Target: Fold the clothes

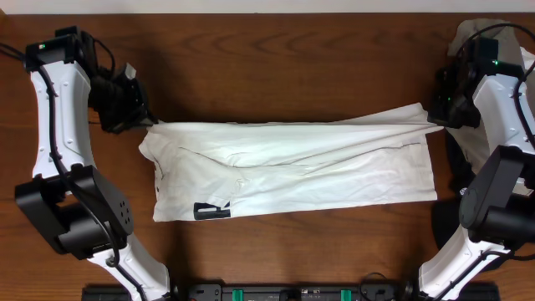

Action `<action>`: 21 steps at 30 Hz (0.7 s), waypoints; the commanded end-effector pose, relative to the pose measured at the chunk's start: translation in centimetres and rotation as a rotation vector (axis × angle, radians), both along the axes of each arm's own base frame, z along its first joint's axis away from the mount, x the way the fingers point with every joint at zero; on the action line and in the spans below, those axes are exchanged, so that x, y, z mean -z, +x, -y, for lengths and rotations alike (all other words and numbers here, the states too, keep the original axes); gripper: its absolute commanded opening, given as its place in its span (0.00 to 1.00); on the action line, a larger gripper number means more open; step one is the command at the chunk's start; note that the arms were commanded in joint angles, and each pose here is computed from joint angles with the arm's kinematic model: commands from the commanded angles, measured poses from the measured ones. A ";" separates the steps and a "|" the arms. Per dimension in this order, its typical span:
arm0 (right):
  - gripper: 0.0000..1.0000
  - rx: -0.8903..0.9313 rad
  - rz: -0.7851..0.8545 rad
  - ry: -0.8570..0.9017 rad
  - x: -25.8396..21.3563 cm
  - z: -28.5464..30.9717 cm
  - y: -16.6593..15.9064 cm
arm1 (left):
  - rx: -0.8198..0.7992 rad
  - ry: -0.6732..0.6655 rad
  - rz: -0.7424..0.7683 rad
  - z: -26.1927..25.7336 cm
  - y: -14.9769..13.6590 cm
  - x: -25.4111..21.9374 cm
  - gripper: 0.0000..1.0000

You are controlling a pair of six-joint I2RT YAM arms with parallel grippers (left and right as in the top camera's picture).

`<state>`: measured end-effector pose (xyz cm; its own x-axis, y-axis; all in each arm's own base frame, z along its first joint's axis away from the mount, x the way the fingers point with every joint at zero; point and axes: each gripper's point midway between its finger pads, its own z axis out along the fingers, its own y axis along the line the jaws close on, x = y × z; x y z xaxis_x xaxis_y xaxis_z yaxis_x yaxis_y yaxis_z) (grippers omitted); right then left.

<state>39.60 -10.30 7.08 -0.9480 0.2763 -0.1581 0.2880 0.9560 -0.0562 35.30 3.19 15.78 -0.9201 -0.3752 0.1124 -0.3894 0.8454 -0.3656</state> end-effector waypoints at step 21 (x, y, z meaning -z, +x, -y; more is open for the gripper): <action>0.04 -0.011 -0.142 -0.021 -0.7 0.4 -3.9 | -0.025 0.192 -0.286 -2.8 -6.3 0.0 0.06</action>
